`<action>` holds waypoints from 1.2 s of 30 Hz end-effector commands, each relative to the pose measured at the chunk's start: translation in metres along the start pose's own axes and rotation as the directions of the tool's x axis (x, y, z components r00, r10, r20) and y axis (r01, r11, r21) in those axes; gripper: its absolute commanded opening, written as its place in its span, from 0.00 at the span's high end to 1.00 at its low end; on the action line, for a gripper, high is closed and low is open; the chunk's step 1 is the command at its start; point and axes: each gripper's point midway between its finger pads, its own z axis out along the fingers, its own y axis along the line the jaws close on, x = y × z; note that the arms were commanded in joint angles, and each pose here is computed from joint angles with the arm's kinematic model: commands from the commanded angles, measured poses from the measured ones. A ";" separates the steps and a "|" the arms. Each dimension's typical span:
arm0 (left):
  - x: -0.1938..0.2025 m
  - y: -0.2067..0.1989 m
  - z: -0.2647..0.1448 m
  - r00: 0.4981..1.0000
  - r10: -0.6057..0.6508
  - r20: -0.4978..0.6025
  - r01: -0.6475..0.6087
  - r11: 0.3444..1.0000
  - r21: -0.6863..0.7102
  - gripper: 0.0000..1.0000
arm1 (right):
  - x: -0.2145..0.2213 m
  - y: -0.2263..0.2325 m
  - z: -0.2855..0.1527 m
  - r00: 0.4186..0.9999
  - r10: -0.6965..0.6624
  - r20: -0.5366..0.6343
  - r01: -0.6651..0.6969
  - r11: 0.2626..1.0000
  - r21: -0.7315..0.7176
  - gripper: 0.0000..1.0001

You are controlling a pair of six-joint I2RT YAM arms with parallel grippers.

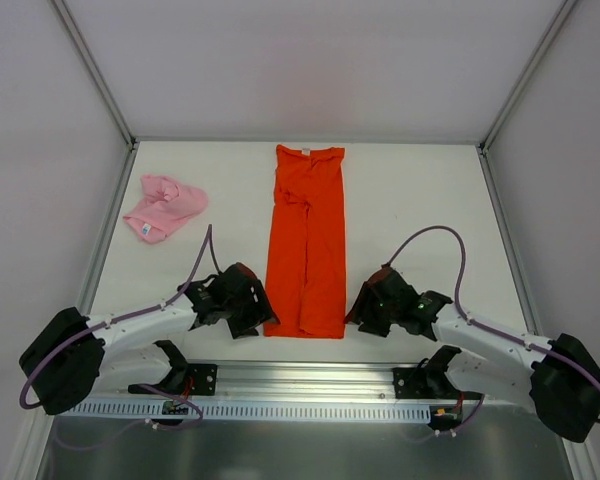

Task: Fold and stack the t-shirts
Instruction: Grab the bottom of the folded rectangular tshirt with both arms

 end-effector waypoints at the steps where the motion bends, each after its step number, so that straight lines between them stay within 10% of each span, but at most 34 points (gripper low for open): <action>1: -0.003 0.012 0.008 0.999 -0.002 0.041 0.005 0.996 -0.084 0.35 | -0.004 0.000 -0.005 0.998 0.040 0.052 -0.040 0.999 0.003 0.48; 36: 0.012 0.044 0.012 0.992 -0.089 0.086 0.103 0.980 -0.169 0.56 | 0.034 0.009 0.019 0.997 0.072 0.023 -0.073 0.996 0.056 0.53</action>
